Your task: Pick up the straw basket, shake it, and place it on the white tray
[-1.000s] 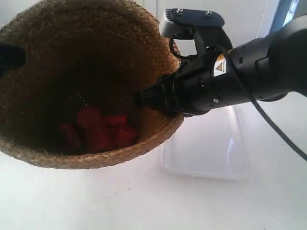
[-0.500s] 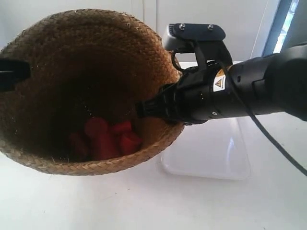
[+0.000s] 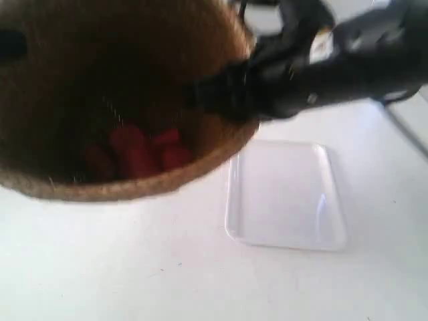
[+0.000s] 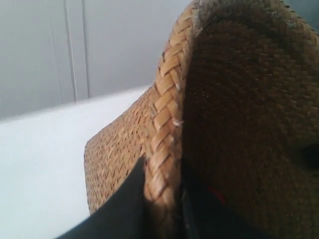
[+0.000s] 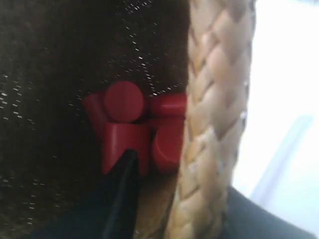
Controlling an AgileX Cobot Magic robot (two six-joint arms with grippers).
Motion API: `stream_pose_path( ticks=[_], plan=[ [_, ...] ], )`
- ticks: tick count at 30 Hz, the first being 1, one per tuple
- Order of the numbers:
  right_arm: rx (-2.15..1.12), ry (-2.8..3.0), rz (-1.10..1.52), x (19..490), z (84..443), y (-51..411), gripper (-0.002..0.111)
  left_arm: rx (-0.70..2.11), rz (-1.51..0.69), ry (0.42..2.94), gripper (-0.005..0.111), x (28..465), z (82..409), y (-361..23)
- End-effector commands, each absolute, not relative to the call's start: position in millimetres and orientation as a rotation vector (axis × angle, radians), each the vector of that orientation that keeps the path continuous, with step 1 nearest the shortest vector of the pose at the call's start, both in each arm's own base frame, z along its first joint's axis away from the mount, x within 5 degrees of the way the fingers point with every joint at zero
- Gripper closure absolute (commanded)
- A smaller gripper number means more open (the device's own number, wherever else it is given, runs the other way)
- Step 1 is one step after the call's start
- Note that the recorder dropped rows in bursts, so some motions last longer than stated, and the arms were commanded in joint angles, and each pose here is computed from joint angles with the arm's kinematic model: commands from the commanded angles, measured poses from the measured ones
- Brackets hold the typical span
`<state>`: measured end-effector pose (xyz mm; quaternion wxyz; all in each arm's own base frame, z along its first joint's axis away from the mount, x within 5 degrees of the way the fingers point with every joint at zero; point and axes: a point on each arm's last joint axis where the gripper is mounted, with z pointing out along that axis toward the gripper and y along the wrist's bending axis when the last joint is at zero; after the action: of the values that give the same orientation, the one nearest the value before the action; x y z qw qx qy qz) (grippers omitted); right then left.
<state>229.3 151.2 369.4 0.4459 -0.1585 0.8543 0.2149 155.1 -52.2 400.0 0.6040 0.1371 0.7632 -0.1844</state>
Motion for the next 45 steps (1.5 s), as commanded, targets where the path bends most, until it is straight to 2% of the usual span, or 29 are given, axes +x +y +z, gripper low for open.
stream_pose_path(
  ticks=[1, 3, 8, 11, 25, 26, 28, 31, 32, 33, 36, 38, 41, 45],
  plan=[
    [-0.453, 2.082, 0.457, 231.9, 343.4, 151.2, 0.108, 0.37, -0.383, 1.821, 0.107, 163.3, 382.2, -53.1],
    [-0.411, 2.299, 0.421, 241.0, 316.1, 150.4, 0.108, 0.355, -0.42, 1.941, 0.107, 173.4, 357.7, -55.4],
    [-0.434, 2.23, 0.455, 232.5, 335.8, 148.7, 0.108, 0.314, -0.389, 1.845, 0.107, 167.7, 370.4, -51.6],
    [-0.443, 2.226, 0.442, 232.5, 335.3, 148.0, 0.108, 0.306, -0.372, 1.827, 0.107, 167.4, 372.4, -50.2],
    [-0.424, 2.312, 0.423, 246.9, 286.2, 155.9, 0.108, 0.361, -0.383, 1.913, 0.107, 172.4, 360.4, -53.7],
    [-0.432, 2.311, 0.42, 247.9, 288.6, 156.6, 0.108, 0.358, -0.369, 1.899, 0.107, 174.0, 361.7, -53.0],
    [-0.47, 2.307, 0.416, 243.8, 315.2, 155.1, 0.108, 0.365, -0.355, 1.832, 0.107, 171.5, 381.4, -52.5],
    [-0.495, 2.118, 0.475, 220.3, 394.3, 145.3, 0.108, 0.433, -0.417, 1.67, 0.107, 133.7, 446.5, -54.6],
    [-0.489, 2.012, 0.503, 210.3, 412.9, 142.6, 0.108, 0.47, -0.398, 1.666, 0.107, 126.9, 450.7, -54.3],
    [-0.48, 1.933, 0.493, 209.2, 411.3, 142.0, 0.108, 0.474, -0.331, 1.723, 0.107, 134.3, 434.8, -51.1],
    [-0.468, 2.219, 0.394, 238.1, 335.2, 149.7, 0.108, 0.247, -0.33, 1.984, 0.107, 172.9, 372.1, -42.3],
    [-0.463, 2.36, 0.36, 243.5, 316.8, 148.3, 0.108, 0.203, -0.347, 2.0, 0.107, 174.6, 370.0, -40.5],
    [-0.466, 2.23, 0.391, 238.1, 337.1, 146.6, 0.108, 0.279, -0.29, 1.91, 0.107, 164.3, 390.3, -39.0],
    [-0.471, 2.254, 0.384, 238.8, 332.4, 147.1, 0.108, 0.292, -0.319, 1.949, 0.107, 161.3, 386.5, -40.9]
  ],
)
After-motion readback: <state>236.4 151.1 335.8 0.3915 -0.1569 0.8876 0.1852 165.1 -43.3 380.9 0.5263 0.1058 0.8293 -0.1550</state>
